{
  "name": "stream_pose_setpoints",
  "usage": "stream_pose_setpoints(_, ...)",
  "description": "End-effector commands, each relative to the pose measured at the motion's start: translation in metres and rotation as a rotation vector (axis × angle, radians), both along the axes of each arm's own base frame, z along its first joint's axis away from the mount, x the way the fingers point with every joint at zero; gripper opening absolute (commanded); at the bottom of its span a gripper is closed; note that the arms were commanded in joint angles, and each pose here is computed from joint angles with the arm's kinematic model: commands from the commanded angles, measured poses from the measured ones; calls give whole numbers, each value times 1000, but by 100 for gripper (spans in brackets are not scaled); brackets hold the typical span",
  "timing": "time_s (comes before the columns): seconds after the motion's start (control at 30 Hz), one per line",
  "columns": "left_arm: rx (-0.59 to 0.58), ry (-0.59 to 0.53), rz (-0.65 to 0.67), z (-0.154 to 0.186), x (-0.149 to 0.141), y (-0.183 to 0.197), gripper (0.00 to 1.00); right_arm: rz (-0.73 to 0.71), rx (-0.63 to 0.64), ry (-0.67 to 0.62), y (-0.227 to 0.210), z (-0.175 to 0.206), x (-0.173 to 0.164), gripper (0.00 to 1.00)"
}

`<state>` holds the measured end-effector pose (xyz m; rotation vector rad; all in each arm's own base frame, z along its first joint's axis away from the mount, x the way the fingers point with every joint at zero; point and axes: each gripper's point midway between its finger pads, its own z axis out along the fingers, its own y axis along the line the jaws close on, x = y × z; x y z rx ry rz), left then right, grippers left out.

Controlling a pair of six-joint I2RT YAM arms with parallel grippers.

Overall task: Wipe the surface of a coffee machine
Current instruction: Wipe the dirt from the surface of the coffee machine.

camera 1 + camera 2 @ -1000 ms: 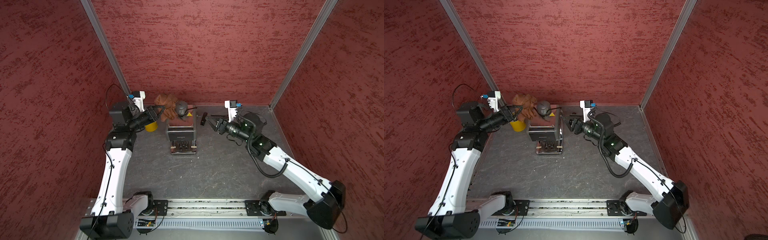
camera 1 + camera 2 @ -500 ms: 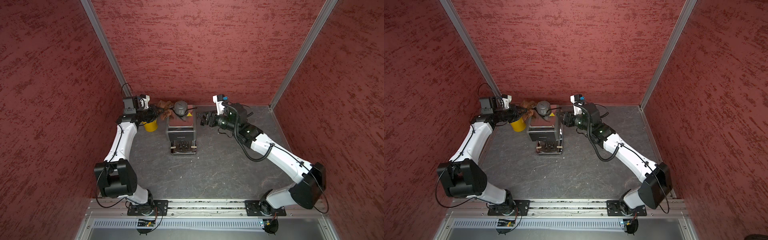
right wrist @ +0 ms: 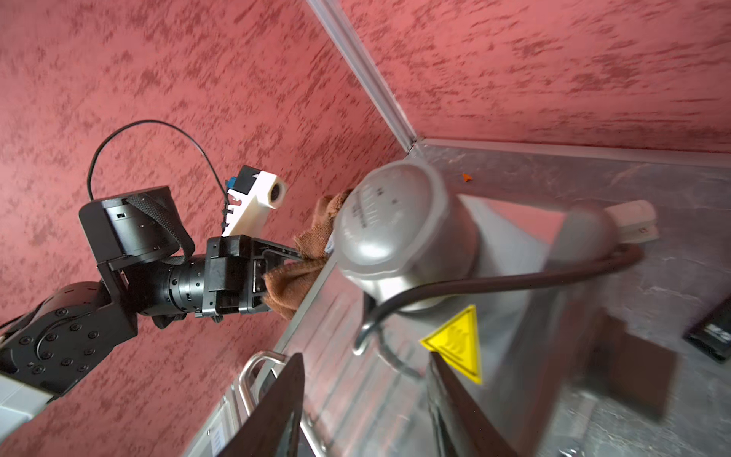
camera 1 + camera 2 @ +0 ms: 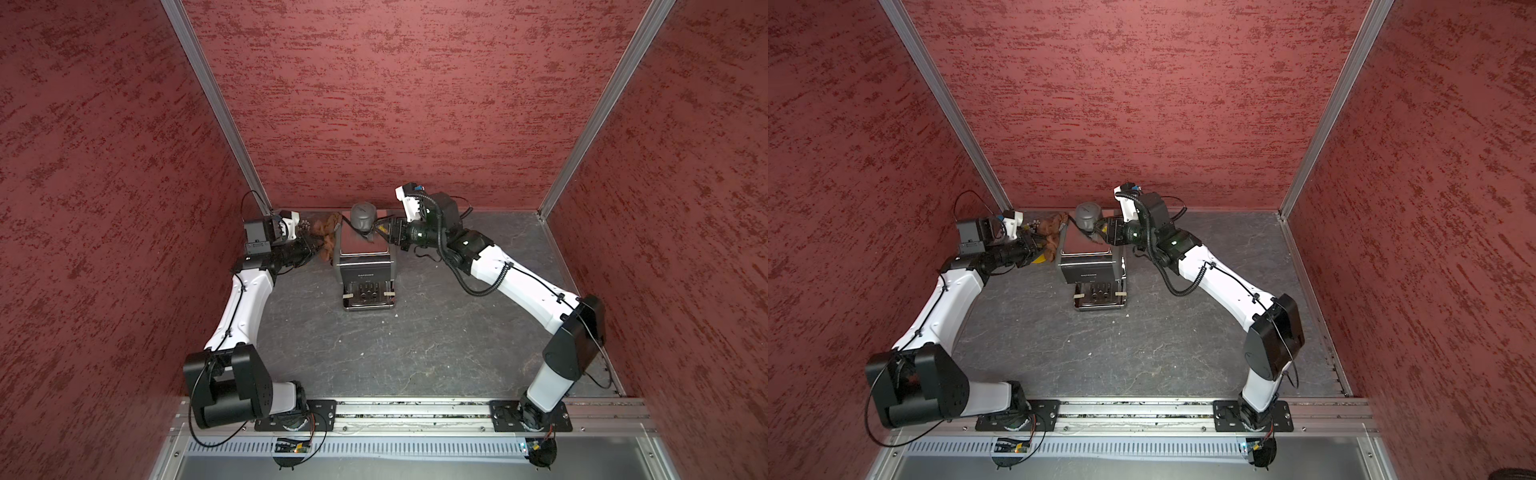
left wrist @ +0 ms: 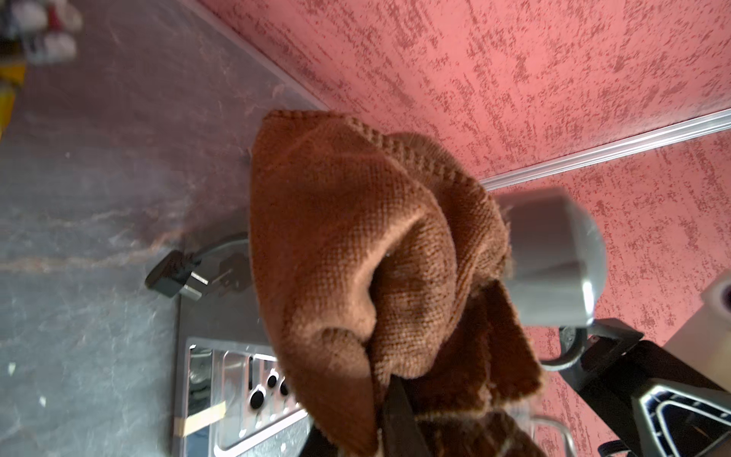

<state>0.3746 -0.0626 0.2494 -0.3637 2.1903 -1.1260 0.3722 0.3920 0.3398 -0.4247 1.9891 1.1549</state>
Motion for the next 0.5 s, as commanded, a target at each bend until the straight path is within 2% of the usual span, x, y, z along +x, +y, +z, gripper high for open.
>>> stream_pose_setpoints(0.0, -40, 33, -78, -10, -23, -16, 0, 80, -22, -58, 9, 10, -20, 50)
stream_pose_setpoints(0.1, -56, 43, -36, -17, -16, -7, 0, 145, -32, -120, 15, 16, -36, 50)
stream_pose_setpoints(0.2, -83, 18, -10, -10, 1, -2, 0, 203, -74, -186, 19, 15, -50, 51)
stream_pose_setpoints(0.33, -93, -40, -2, 7, 22, -3, 0, 254, -212, -251, 19, -1, -58, 53)
stream_pose_setpoints(0.47, -78, -28, -14, -4, 33, -6, 0, 294, -334, -294, 14, -17, -61, 54)
